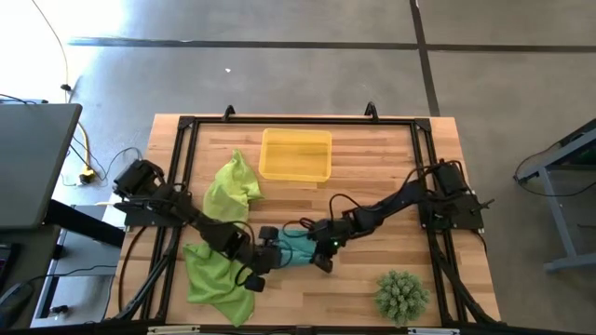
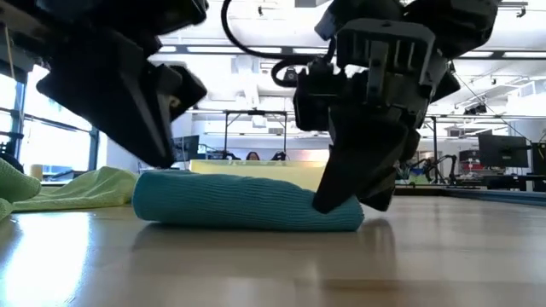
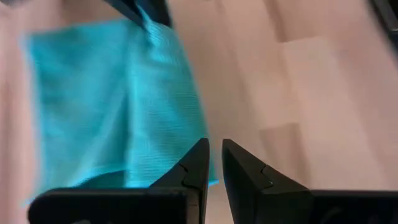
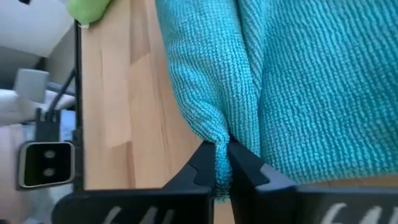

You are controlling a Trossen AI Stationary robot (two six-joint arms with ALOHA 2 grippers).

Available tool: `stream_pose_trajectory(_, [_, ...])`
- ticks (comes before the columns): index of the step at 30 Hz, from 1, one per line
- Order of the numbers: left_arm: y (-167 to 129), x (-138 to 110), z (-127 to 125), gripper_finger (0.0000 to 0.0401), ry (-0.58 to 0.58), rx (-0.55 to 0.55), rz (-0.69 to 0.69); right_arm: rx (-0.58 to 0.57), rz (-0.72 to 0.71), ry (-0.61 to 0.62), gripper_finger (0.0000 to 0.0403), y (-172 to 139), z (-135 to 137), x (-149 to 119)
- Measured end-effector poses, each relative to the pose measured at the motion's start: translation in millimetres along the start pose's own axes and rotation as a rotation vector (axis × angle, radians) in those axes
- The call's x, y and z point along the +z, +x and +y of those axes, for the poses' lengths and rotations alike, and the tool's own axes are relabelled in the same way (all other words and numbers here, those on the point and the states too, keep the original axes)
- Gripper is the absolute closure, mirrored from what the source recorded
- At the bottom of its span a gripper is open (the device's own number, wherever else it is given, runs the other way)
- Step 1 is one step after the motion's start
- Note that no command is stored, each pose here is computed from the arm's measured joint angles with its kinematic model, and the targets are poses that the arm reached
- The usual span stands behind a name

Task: Roll microfiber towels into tight, uniform cylinder then place into a basket
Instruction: Roll the blue microfiber towel

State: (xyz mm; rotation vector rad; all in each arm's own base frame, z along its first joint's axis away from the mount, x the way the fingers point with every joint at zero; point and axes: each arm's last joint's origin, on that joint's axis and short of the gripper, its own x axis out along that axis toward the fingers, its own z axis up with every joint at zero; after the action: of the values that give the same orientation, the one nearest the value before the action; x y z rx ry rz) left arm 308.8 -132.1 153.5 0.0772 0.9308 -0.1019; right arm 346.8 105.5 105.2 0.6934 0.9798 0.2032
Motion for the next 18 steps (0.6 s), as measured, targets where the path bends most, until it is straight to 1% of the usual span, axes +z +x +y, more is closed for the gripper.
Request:
stream_pose_trajectory(3, [-2, -2, -9, 0.0365, 0.087, 0.067, -0.022, 0.012, 0.006, 0.03, 0.0399, -2, -4, 4])
stream_pose_trajectory(5, [-3, -3, -14, 0.0358, 0.106, 0.081, -0.027, 0.01, 0.0, 0.036, 0.0399, -3, -6, 6])
stream_pose_trajectory(10, [-1, -6, -21, 0.0316, 0.087, 0.098, -0.032, 0.005, -0.008, 0.044, 0.0399, -4, -9, 9])
stream_pose_trajectory(14, [-2, -7, -22, 0.0279, 0.094, 0.176, -0.052, 0.002, -0.012, 0.053, 0.0399, -5, -10, 10])
stream_pose_trajectory(18, [-2, -8, -20, 0.0252, 0.083, 0.232, -0.055, -0.001, -0.017, 0.053, 0.0399, -5, -10, 10])
